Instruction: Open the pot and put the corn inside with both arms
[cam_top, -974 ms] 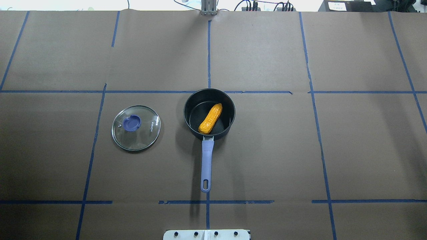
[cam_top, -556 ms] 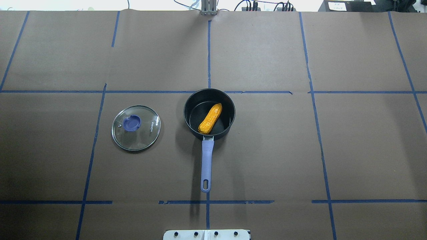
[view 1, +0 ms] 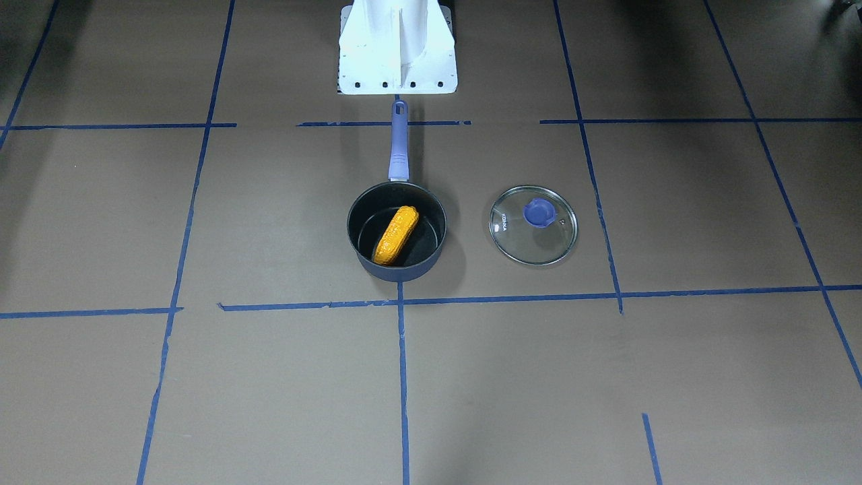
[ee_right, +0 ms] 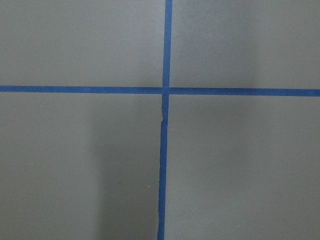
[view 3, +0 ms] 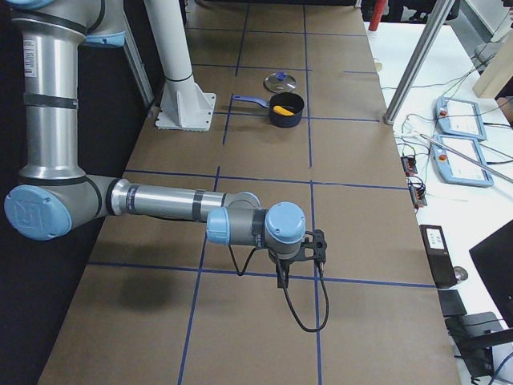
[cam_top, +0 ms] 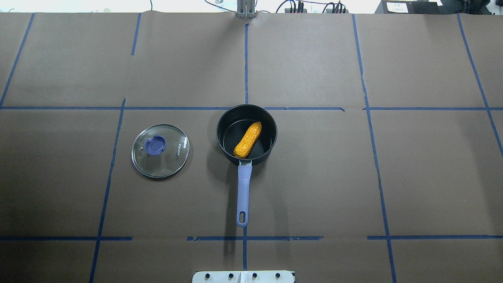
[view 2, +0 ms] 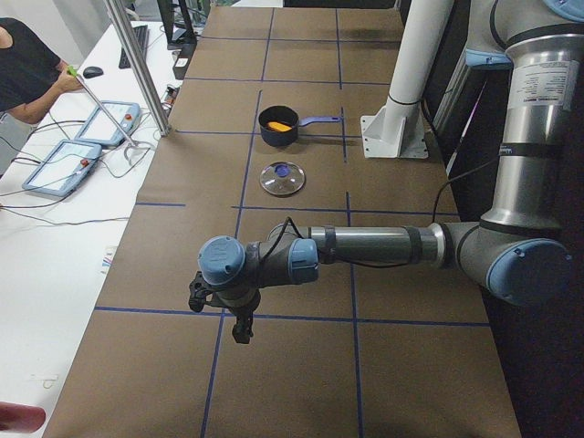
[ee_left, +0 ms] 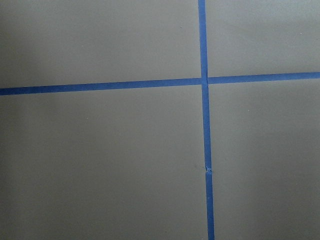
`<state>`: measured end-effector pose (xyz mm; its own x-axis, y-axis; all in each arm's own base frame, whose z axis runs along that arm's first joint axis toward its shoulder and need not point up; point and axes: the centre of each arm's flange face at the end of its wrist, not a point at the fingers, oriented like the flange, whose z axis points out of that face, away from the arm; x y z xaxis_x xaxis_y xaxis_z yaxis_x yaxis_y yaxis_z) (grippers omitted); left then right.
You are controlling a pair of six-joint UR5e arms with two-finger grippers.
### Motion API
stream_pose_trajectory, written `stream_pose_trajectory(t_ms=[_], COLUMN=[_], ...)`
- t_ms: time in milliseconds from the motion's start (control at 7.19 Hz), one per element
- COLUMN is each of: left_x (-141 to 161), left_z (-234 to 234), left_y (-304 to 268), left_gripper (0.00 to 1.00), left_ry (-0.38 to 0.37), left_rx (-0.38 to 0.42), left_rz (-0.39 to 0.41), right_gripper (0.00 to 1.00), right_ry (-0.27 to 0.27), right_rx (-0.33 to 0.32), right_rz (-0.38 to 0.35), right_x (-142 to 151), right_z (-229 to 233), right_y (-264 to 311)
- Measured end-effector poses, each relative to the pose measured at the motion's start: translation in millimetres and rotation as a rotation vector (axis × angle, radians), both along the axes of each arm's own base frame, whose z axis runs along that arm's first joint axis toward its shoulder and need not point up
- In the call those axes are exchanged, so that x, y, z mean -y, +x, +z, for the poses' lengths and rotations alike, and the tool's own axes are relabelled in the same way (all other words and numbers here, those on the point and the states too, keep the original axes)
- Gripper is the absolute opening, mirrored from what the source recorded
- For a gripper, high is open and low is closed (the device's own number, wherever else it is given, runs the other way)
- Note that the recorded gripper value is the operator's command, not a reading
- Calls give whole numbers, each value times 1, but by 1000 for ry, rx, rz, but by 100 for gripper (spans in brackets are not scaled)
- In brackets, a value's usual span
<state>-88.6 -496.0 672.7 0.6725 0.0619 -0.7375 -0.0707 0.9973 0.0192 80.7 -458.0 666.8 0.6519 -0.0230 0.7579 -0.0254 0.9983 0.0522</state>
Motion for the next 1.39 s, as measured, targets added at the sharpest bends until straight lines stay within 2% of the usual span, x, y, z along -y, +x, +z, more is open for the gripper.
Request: stream_pose_trajectory(t_ms=[1391], left_x=[0], left_z=[0], left_y=[0], left_gripper=[100], left_ry=[0], left_rx=[0], left_rz=[1], right_gripper=[100], right_ry=[-2], right_rx=[-2], right_rz=[1], right_x=[1], right_z=[-2], right_y=[0])
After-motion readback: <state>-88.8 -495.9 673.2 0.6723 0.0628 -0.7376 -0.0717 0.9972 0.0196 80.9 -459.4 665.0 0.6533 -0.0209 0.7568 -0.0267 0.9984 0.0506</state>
